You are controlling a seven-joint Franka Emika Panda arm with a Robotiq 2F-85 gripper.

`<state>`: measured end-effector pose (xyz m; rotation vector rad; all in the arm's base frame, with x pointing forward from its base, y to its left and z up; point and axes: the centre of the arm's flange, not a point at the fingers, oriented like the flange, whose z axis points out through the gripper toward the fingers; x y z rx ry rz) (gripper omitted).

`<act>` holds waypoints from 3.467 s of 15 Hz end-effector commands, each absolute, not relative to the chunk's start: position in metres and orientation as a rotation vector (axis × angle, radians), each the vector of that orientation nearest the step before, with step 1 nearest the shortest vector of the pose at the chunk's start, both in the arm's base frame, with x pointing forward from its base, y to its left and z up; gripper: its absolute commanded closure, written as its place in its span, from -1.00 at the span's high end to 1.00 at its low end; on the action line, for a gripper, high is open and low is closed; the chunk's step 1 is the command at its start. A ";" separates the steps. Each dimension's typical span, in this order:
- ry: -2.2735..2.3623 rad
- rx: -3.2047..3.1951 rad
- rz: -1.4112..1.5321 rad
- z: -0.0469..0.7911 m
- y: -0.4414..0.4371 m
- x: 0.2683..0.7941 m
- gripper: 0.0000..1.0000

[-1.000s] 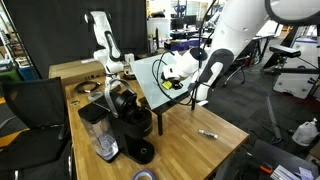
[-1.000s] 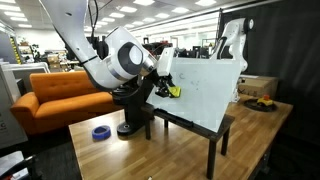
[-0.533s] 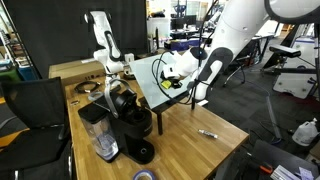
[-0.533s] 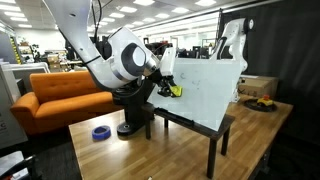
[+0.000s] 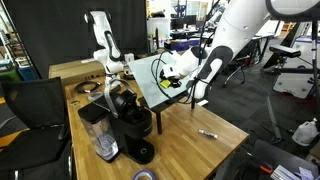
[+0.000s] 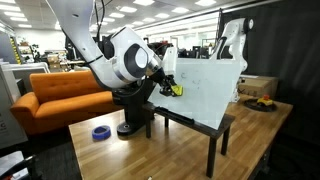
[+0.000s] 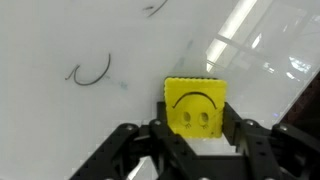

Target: Use the yellow eraser to clean the whiteboard

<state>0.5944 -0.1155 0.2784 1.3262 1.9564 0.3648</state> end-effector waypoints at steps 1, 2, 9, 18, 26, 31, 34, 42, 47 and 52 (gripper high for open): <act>1.985 1.243 0.386 0.243 -0.112 0.562 -0.43; 1.993 1.232 0.386 0.242 -0.109 0.560 -0.43; 2.056 1.142 0.384 0.235 -0.087 0.549 -0.43; 2.095 1.090 0.384 0.230 -0.075 0.546 -0.43; 2.111 1.061 0.386 0.230 -0.072 0.547 -0.43; 2.121 1.039 0.396 0.230 -0.064 0.550 -0.43; 2.123 1.026 0.402 0.231 -0.059 0.553 -0.43; 2.085 1.019 0.414 0.243 -0.059 0.570 -0.43; 2.016 1.058 0.397 0.257 -0.082 0.581 -0.43; 1.997 1.089 0.370 0.255 -0.096 0.581 -0.43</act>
